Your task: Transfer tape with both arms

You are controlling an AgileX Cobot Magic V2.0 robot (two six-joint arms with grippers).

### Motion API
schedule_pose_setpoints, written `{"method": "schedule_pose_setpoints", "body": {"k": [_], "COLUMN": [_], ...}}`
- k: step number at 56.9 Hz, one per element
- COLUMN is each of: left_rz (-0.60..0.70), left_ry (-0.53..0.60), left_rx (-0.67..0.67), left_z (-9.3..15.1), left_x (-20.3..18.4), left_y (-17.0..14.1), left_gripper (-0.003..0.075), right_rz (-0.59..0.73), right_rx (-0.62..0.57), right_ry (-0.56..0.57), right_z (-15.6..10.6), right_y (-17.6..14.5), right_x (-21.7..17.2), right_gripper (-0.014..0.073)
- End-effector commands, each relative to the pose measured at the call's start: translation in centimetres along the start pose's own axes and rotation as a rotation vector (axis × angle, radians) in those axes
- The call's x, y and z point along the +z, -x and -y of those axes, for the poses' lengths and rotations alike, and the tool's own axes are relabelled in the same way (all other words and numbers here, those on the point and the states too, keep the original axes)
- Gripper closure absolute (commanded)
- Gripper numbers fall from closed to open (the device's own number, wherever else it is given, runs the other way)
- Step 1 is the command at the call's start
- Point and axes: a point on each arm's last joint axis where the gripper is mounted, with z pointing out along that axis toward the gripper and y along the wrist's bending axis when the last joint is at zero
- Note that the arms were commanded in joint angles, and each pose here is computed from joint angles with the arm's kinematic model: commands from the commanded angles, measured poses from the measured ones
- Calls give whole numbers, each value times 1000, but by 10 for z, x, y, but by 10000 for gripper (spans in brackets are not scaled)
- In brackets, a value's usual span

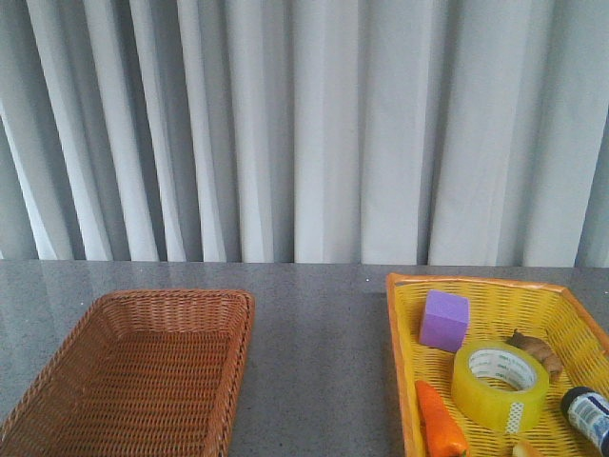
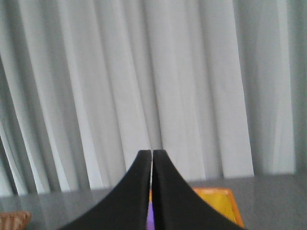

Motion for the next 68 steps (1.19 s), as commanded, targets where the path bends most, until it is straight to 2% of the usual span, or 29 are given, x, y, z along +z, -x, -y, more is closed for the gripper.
{"method": "schedule_pose_setpoints", "body": {"k": [1,9,17,31,42,49,54,61,68], "left_rz": [11,-17,-23,-273,-377,-355,-327,-292,-288], "left_ry": [-2,-3,-6,45,51,37,32,25,24], "left_rx": [-26,-46,-47,-37,32,76,77,74,57], "left_z": [4,7,7,2,-1,-1,0,1,1], "left_x": [29,61,80,110,128,134,135,136,136], "left_y": [30,39,36,-1,-22,-23,-21,-18,-18], "left_gripper": [726,726,726,717,708,662,606,484,318], "right_rz": [-140,-328,-428,-542,-617,-628,-635,-658,-694], "right_rx": [11,26,27,46,-99,-124,-140,-151,-147], "right_ry": [-43,-90,-109,-112,-60,-16,11,36,46], "right_z": [-1,-1,0,1,1,-1,-3,-5,-5], "right_y": [15,20,7,-18,-34,-38,-40,-44,-50], "right_x": [31,66,90,116,131,135,138,140,143], "right_gripper": [596,596,596,596,568,488,386,211,67]}}
